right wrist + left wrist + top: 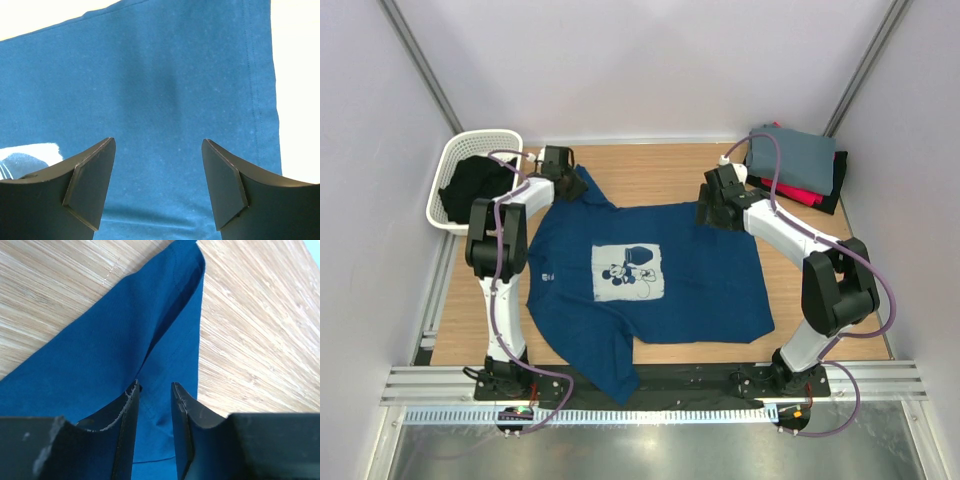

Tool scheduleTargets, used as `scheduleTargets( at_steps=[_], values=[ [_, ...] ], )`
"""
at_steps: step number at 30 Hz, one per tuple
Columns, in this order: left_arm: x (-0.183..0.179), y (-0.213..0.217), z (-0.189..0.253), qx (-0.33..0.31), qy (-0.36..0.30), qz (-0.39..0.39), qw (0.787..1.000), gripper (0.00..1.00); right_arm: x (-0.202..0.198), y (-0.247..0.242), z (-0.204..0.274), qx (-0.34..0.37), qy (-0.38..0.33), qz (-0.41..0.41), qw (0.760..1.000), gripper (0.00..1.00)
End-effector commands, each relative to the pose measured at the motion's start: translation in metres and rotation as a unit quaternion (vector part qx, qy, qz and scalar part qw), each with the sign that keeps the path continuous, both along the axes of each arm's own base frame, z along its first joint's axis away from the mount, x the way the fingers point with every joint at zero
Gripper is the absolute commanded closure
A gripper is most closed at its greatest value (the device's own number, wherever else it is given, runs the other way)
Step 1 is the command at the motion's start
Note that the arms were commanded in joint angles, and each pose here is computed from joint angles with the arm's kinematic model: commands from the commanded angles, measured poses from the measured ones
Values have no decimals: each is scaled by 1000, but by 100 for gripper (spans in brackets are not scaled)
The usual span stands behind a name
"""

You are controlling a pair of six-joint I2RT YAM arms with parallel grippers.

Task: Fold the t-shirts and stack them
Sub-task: Flatten the tshirt out

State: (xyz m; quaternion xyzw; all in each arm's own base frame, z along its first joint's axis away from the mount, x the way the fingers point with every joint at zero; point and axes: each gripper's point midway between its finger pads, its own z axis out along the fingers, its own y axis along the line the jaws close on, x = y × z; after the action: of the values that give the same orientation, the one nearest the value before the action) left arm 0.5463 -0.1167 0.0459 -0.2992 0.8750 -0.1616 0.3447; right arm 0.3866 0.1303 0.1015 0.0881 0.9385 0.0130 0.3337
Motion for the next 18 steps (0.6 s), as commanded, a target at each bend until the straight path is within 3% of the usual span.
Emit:
scheduleTargets(
  at_steps=[1, 5, 8, 9, 18],
  values=[
    [7, -3, 3, -6, -2, -5, 1000, 67, 7, -2, 19, 5, -25, -7, 1000, 24],
    [7, -2, 0, -2, 4, -5, 1000, 73, 9, -3, 19, 6, -23, -10, 1000, 25],
    [10, -4, 1, -4, 3, -10, 1000, 89, 10, -1, 18, 11, -21, -12, 1000, 25],
    [11, -5, 2, -5, 3, -11, 1000, 99, 10, -1, 18, 12, -20, -13, 1000, 24],
    [44, -29, 54, -35, -71, -33, 996, 100, 16, -21, 28, 7, -31, -41, 999, 19]
  ],
)
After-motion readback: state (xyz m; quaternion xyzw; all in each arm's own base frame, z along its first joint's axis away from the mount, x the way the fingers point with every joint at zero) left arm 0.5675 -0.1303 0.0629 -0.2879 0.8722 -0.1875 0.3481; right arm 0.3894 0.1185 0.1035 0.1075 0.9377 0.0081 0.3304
